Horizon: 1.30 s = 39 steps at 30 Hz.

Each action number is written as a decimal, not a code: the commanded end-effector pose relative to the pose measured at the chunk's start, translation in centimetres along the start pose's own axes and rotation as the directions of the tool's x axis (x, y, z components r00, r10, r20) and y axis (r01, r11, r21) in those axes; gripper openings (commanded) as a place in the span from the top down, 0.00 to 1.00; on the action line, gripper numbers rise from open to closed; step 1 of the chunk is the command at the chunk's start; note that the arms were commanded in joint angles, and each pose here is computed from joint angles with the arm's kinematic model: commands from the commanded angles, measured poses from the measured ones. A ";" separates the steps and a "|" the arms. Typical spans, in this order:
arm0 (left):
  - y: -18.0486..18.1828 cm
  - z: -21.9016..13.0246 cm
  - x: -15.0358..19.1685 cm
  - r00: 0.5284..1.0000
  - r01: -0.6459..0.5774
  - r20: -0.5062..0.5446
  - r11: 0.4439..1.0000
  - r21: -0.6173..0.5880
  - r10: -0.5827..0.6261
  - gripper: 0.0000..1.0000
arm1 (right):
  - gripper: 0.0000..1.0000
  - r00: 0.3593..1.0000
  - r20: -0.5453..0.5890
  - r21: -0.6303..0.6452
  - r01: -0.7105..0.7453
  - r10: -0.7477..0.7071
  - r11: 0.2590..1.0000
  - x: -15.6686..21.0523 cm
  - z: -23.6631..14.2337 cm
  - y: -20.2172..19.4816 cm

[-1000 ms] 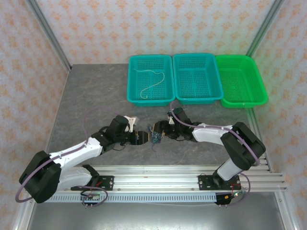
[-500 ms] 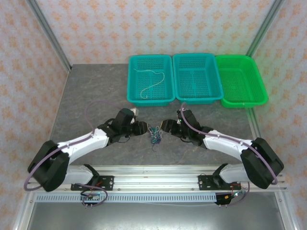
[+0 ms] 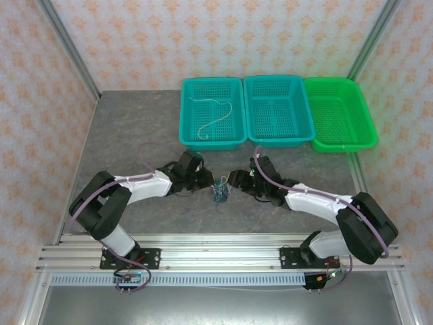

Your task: Untangle the cables

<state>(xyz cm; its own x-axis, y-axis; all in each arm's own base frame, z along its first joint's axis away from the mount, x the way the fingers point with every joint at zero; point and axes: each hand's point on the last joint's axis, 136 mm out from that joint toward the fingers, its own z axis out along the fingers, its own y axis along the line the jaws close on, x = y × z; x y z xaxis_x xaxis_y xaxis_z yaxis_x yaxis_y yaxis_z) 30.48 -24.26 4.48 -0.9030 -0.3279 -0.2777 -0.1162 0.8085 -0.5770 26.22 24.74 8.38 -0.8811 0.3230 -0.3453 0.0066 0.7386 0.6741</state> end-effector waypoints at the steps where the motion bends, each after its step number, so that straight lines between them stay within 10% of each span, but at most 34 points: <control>1: -0.5 -0.2 0.1 1.000 0.004 0.001 1.000 0.014 -0.004 0.91 | 0.40 1.000 0.011 0.010 -0.012 0.012 1.000 -0.1 0.3 -0.3; 12: -1.2 -2.3 0.1 0.998 -0.061 0.026 0.997 0.046 0.060 1.00 | 0.28 0.982 -0.060 0.137 0.183 -0.176 0.974 2.0 3.6 1.6; 16: -1.3 -3.2 -0.1 0.996 -0.077 0.049 0.996 0.052 0.074 1.00 | 0.44 0.986 -0.083 0.224 0.163 -0.148 0.961 2.4 6.2 -0.4; 19: -0.7 -4.1 -0.5 0.994 -0.078 0.083 0.997 0.027 0.075 1.00 | 0.74 0.987 -0.080 0.323 0.157 -0.139 0.933 2.1 6.9 -2.2; 23: 2.5 -6.2 -1.5 0.987 -0.040 0.150 0.996 -0.075 0.051 1.00 | 1.00 0.989 0.095 0.501 0.050 -0.112 0.864 -0.7 3.9 -5.8; 31: 9.8 -9.6 -2.7 0.975 0.088 0.217 0.975 -0.202 -0.043 1.00 | 0.99 0.913 0.407 0.610 -0.284 0.015 0.739 -3.2 -5.7 -14.4; 39: 5.0 -8.8 -2.8 0.980 -0.022 0.198 1.000 -0.004 0.023 1.00 | 0.73 0.971 0.241 0.446 -0.098 -0.014 0.890 -2.0 -2.7 -9.0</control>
<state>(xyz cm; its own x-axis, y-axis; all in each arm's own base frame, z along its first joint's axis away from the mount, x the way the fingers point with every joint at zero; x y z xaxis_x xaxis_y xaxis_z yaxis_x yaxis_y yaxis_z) 28.29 -13.67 8.08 -0.8048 -0.4410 -0.3972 -0.1801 0.8192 -0.5446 26.38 13.72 3.81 -0.7006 0.5103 -0.4988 0.3884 0.8591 0.3334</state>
